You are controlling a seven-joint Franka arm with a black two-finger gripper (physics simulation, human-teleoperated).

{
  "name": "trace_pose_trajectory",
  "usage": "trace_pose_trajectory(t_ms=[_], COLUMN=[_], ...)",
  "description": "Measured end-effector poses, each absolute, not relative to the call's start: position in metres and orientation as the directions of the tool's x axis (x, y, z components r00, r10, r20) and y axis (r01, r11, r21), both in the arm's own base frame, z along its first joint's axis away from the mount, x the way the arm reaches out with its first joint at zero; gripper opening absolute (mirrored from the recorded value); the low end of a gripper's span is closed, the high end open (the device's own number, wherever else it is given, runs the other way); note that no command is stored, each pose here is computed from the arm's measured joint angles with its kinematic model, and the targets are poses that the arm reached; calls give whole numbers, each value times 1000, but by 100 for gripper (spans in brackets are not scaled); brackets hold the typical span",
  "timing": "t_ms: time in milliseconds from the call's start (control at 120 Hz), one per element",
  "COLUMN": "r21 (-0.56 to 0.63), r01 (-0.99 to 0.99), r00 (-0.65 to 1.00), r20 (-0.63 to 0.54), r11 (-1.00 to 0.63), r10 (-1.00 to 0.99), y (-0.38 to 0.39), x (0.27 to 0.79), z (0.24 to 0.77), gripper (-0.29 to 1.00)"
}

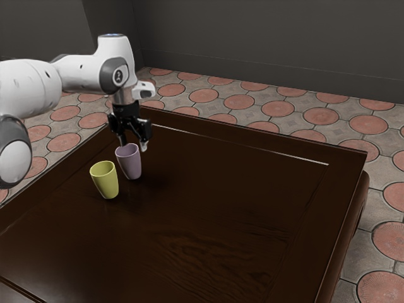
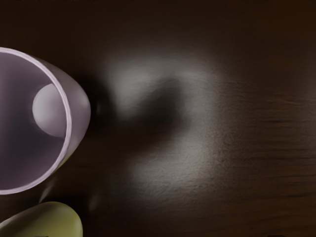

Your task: Place the right cup onto the left cup

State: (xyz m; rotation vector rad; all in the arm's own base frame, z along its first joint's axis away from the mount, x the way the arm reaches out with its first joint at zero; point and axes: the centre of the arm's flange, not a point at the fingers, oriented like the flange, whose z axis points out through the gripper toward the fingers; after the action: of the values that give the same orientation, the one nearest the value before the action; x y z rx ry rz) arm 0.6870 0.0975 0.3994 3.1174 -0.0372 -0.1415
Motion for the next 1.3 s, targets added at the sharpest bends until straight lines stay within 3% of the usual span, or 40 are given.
trace_pose_trajectory(t_ms=[575, 950, 1300], r21=[70, 71, 60], r01=[-55, -90, -115], r00=[994, 993, 992], r20=[-90, -75, -37], r11=[-996, -993, -992], r10=[-61, -95, -118], y=[141, 146, 141], x=[727, 729, 728], z=[313, 317, 349], gripper=[52, 6, -6])
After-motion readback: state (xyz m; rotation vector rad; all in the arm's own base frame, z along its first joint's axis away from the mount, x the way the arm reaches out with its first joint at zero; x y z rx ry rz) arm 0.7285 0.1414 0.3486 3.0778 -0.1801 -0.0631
